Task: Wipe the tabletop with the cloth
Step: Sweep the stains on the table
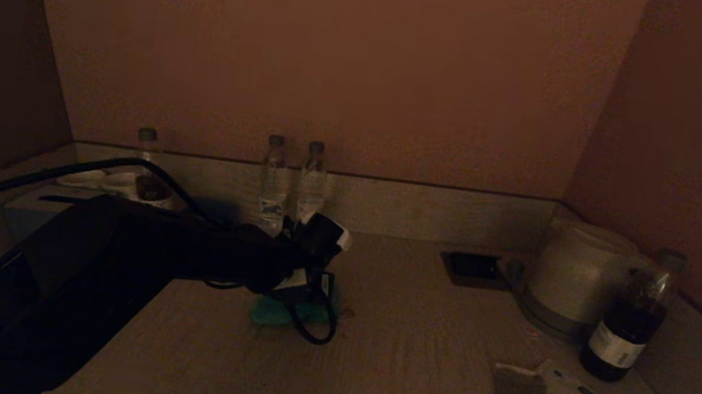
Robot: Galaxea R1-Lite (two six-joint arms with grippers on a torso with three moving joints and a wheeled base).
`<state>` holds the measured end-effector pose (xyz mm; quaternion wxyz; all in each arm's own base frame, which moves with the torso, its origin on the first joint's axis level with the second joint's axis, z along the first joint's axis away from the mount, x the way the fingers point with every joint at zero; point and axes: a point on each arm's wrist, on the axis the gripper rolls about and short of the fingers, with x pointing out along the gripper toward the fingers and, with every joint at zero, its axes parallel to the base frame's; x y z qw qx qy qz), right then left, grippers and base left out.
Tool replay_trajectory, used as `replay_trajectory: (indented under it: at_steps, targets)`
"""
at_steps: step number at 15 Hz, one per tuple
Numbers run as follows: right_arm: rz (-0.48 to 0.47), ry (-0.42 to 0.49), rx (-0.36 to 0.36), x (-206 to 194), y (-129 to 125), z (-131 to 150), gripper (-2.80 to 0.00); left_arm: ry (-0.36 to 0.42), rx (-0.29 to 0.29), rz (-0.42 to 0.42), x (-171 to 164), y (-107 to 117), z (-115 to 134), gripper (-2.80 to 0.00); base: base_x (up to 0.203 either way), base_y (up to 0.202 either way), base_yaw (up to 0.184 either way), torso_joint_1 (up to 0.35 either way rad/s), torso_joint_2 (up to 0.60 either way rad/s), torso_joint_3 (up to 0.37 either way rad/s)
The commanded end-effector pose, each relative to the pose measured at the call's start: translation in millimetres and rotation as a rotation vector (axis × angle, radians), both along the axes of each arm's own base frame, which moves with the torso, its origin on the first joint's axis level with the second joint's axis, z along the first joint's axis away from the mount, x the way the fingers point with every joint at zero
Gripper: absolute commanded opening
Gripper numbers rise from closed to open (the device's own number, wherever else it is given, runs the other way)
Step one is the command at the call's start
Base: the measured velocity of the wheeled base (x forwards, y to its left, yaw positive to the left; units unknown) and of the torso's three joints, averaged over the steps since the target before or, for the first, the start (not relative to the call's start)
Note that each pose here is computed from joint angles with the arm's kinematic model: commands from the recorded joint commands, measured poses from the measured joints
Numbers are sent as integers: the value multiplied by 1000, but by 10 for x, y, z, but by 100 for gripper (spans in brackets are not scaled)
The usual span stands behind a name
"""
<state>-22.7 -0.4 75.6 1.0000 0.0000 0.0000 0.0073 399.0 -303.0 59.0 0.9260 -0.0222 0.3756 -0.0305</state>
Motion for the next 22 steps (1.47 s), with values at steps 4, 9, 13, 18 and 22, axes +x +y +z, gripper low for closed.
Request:
replay_trajectory:
  at_steps: [4, 9, 13, 18, 22]
  targets:
    - [1, 0, 0, 0, 0, 0, -280, 37, 32, 1, 1, -2, -171, -280, 0, 0, 0, 0, 0, 0]
    - [1, 0, 0, 0, 0, 0, -280, 51, 43, -6, -5, -33, -284, -280, 0, 0, 0, 0, 0, 0]
    - [1, 0, 0, 0, 0, 0, -280, 44, 37, -50, -136, -196, -249, -280, 0, 0, 0, 0, 0, 0]
    - [1, 0, 0, 0, 0, 0, -280, 51, 1, -141, -362, -434, -141, -280, 0, 0, 0, 0, 0, 0]
    - [1, 0, 0, 0, 0, 0, -280, 72, 17, -206, -648, -652, -103, -280, 0, 0, 0, 0, 0, 0]
